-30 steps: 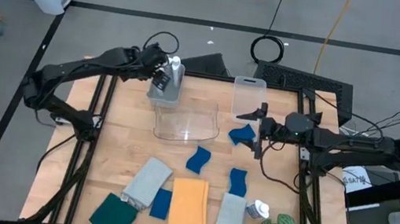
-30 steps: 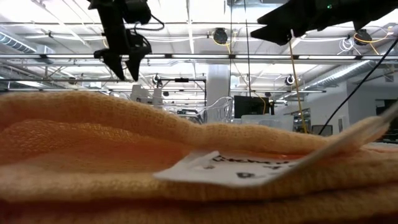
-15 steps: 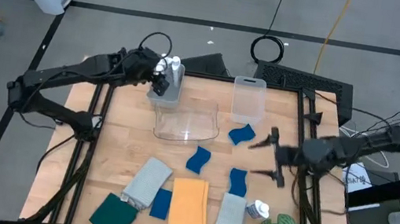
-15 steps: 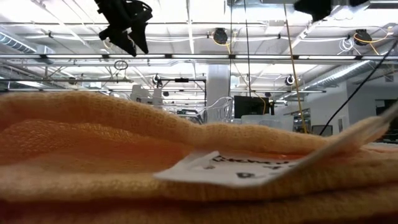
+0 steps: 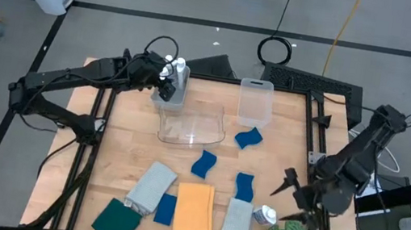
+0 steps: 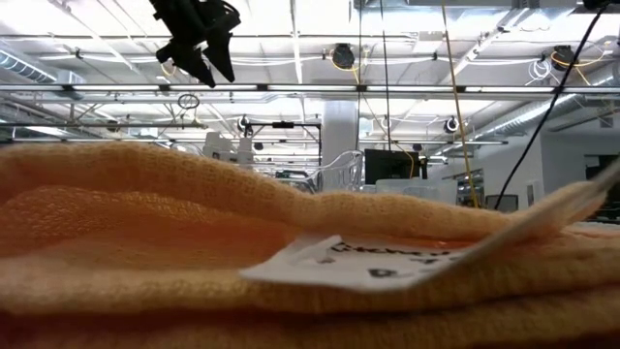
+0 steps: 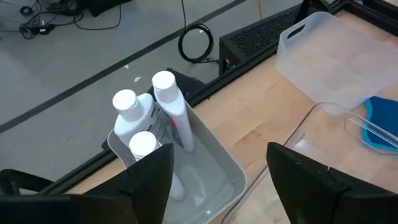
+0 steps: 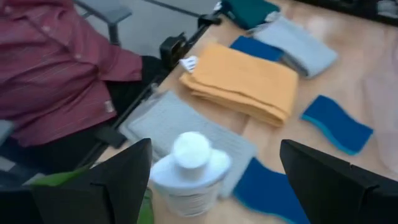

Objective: Pick & Place Kitchen Items
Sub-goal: Put the white plastic restorer bottle into the gray bin

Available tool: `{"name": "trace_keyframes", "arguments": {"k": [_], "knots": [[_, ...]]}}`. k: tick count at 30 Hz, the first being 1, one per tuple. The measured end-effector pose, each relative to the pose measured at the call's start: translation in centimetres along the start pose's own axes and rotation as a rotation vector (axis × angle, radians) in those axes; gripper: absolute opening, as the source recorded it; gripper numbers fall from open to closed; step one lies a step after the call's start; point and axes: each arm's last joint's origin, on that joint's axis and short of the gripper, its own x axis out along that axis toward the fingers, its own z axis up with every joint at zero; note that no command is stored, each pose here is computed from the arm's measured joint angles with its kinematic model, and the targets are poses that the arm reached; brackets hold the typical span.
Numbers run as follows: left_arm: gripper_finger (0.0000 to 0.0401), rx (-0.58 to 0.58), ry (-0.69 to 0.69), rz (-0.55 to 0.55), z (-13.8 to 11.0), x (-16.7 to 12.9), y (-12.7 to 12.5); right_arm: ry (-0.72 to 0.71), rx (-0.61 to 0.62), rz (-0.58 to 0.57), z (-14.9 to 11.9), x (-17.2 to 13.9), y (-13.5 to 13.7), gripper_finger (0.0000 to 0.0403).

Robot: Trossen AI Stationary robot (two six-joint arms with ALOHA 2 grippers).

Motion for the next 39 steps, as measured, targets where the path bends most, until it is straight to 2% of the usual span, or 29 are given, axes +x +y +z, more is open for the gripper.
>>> {"name": "trace_keyframes", "arguments": {"k": [5, 10, 16, 30, 39], "knots": [[0.0257, -0.022, 0.000, 0.000, 0.0, 0.0, 0.0, 0.018, 0.003, 0.009, -0.6, 1.5, 0.8, 0.0325], [0.0258, -0.026, 0.000, 0.000, 0.0, 0.0, 0.0, 0.059, 0.036, -0.033, -1.3, 3.0, 0.5, 0.0325], [0.0257, -0.025, 0.000, 0.000, 0.0, 0.0, 0.0, 0.072, 0.045, -0.048, -1.3, 3.4, 0.3, 0.0314], [0.0257, -0.024, 0.001, -0.001, 0.0, 0.0, 0.0, 0.074, 0.066, -0.046, -1.4, 3.4, 0.3, 0.0165], [0.0258, -0.024, 0.001, -0.001, 0.0, 0.0, 0.0, 0.064, 0.012, -0.037, -1.3, 3.3, 0.3, 0.0085]]}}
